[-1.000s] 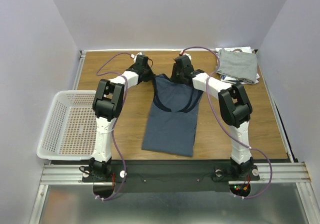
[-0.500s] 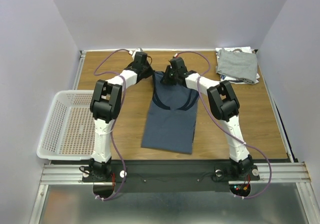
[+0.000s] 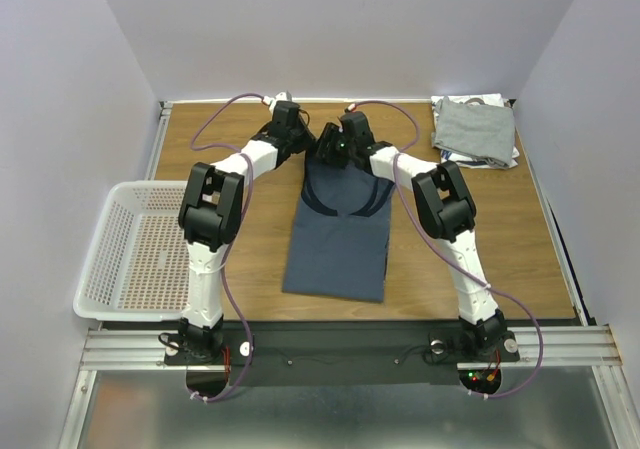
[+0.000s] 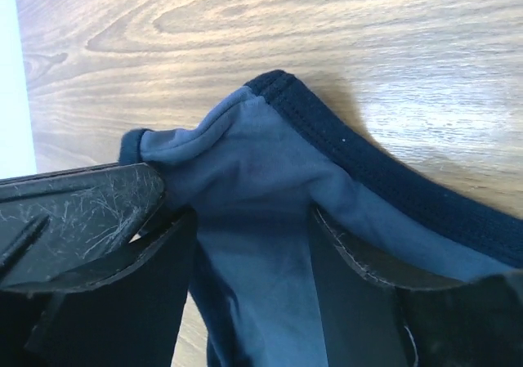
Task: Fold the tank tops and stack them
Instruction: Fold the tank top
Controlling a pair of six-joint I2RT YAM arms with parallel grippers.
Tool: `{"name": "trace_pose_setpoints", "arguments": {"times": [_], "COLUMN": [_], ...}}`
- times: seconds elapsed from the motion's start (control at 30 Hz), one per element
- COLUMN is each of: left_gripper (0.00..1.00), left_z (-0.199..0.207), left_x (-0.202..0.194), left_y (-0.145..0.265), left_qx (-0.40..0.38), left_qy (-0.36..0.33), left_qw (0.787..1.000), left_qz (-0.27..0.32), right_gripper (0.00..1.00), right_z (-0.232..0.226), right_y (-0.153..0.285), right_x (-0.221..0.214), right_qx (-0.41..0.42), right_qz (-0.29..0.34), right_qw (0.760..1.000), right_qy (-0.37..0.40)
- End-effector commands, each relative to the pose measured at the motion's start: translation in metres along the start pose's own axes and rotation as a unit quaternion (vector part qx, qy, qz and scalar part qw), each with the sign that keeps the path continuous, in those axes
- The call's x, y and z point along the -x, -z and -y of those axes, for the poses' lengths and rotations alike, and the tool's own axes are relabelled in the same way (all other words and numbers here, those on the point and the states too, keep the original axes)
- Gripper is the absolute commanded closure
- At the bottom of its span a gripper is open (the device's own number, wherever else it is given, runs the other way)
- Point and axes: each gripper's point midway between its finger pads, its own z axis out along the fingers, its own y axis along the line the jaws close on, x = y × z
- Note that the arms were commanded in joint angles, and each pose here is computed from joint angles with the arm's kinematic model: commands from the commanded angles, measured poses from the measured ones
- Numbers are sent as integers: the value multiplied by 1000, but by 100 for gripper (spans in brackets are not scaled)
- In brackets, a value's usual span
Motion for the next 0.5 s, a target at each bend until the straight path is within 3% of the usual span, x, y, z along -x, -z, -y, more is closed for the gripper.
{"name": "trace_pose_setpoints", "arguments": {"times": [0.0,0.03,0.07,0.13,0.2,0.3,0.47], "left_gripper": [71,69,66,66,63,60,60], "left_z": [29,30,31,30,25,25,35], "left_x": [13,11,9,7,5,8,5], "left_y": [0,0,-2,-5,-7,-6,-11], "left_qx": [-42,-44,-44,-39,-26,-25,-47], "left_qy": [-13,-18,-20,-24,-29,-31,-31], "left_qw": [999,999,999,999,999,999,998], "left_qz": [18,16,12,4,-1,2,-10], "right_gripper": [39,42,60,72,73,64,60], "right_z": [9,9,13,15,13,8,-6], "right_y": [-6,-6,-5,-5,-2,8,29], "right_x": [8,10,12,10,14,20,38], "right_qx": [0,-1,-5,-1,3,7,13], "right_qz": [6,9,11,4,5,10,33], "right_qw": [1000,1000,1000,1000,1000,1000,999], "right_qy": [-16,-14,-17,-22,-21,-4,19]}}
